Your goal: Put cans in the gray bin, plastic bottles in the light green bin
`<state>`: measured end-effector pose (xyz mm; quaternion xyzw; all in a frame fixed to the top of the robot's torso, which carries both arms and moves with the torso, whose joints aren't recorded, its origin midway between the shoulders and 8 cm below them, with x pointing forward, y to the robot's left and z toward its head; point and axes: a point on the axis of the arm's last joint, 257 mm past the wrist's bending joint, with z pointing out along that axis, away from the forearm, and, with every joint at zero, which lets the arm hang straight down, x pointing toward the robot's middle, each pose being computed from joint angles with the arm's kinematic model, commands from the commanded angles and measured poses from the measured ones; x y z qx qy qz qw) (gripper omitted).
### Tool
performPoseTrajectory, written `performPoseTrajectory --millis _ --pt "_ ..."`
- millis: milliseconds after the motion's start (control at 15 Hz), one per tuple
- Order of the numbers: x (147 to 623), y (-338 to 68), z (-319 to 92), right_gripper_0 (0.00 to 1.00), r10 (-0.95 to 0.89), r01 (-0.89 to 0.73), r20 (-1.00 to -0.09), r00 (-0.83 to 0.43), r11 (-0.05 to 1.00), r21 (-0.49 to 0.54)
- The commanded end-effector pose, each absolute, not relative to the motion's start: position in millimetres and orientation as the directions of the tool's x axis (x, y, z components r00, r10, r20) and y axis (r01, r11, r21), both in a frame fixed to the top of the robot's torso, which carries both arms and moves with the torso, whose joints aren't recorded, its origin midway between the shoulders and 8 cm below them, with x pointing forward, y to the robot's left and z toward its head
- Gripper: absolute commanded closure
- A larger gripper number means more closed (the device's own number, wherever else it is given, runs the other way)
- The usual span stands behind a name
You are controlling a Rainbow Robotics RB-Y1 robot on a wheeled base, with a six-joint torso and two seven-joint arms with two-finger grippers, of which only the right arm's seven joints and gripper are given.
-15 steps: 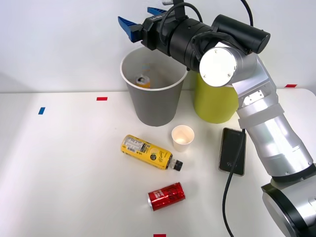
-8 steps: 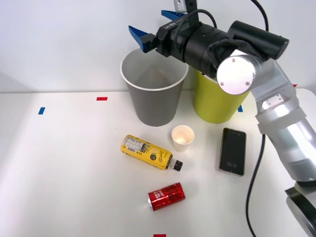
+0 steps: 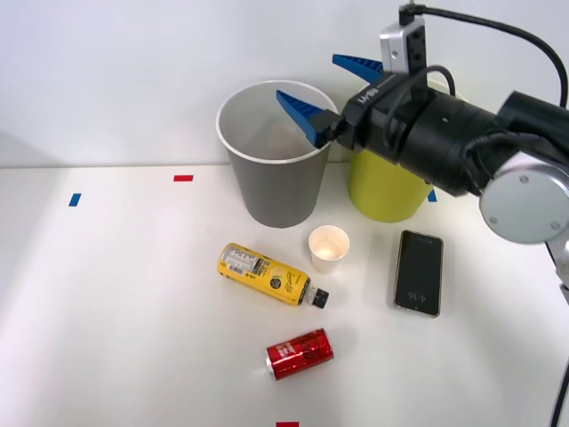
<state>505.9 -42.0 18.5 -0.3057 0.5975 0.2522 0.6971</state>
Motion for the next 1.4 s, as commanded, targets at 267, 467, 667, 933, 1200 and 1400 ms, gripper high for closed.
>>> performPoseTrajectory --millis 267,467,667,933,1200,1400 --pt "466.5 -98.8 -19.4 0.0 0.098 -0.626 -0.979 0.178 0.779 -0.036" --pt "448.6 -127.6 -40.5 0.0 0.133 -0.556 -0.973 0.189 0.831 0.005" --pt "429.5 -157.6 -69.8 0.0 0.203 -0.461 -0.965 0.167 0.881 0.105" --pt "416.7 -176.7 -98.9 0.0 0.26 -0.352 -0.955 0.145 0.915 0.196" --pt "410.3 -184.2 -110.6 0.0 0.268 -0.282 -0.951 0.153 0.934 0.218" --pt "409.3 -185.4 -112.6 0.0 0.248 -0.256 -0.954 0.165 0.945 0.201"
